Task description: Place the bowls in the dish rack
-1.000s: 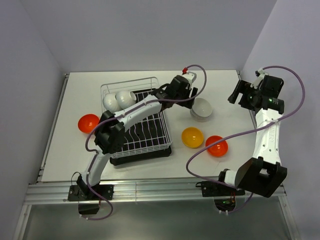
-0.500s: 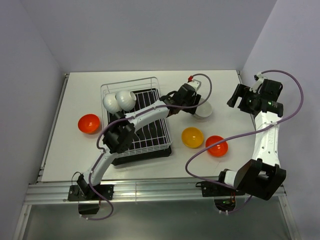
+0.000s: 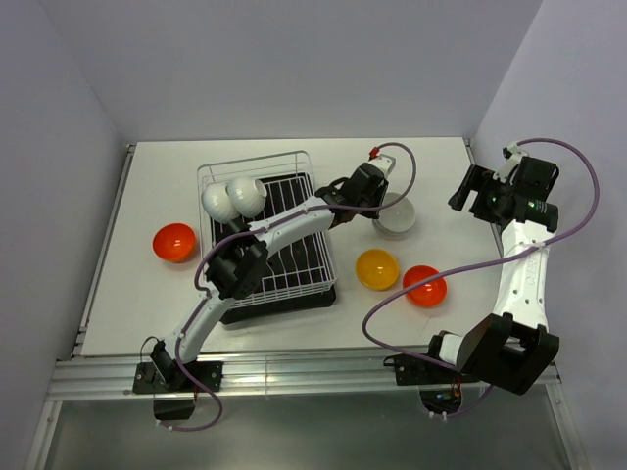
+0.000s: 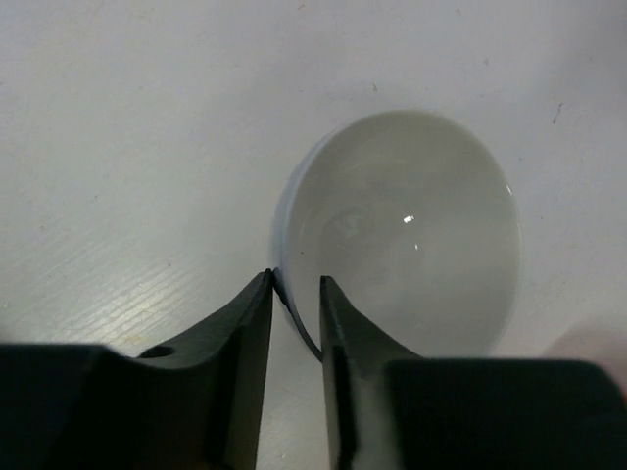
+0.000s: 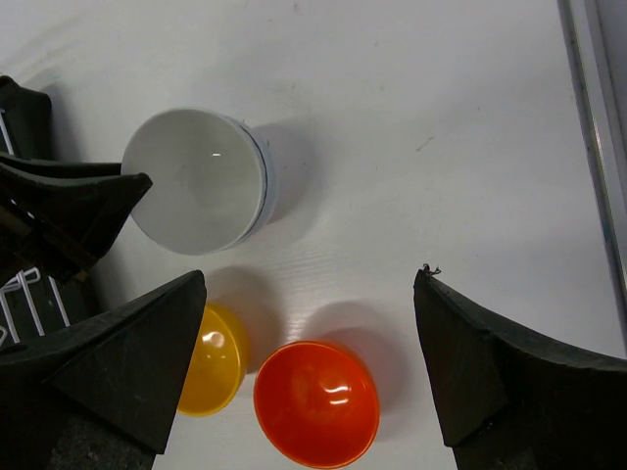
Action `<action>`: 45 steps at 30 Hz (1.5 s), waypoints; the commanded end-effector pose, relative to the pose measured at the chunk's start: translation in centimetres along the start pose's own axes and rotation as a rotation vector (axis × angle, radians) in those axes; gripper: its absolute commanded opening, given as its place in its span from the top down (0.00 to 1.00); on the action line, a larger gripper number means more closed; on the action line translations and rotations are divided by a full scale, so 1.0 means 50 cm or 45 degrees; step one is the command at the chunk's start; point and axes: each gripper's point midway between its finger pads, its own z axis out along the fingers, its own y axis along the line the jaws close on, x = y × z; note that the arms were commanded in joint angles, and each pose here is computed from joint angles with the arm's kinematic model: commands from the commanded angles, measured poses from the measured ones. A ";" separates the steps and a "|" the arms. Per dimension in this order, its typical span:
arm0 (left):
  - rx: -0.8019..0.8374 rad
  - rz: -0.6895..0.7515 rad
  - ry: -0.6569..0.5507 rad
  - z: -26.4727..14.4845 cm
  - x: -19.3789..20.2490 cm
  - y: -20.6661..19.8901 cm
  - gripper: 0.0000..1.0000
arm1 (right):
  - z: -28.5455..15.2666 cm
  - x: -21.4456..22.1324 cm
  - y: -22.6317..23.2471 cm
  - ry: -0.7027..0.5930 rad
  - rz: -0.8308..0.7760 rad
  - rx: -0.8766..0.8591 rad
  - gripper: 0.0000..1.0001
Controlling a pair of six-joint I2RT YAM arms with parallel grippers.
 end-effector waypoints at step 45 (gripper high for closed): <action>0.518 -0.491 -0.535 -0.396 -0.434 0.052 1.00 | -0.156 -0.203 0.385 -0.238 0.261 -1.147 0.00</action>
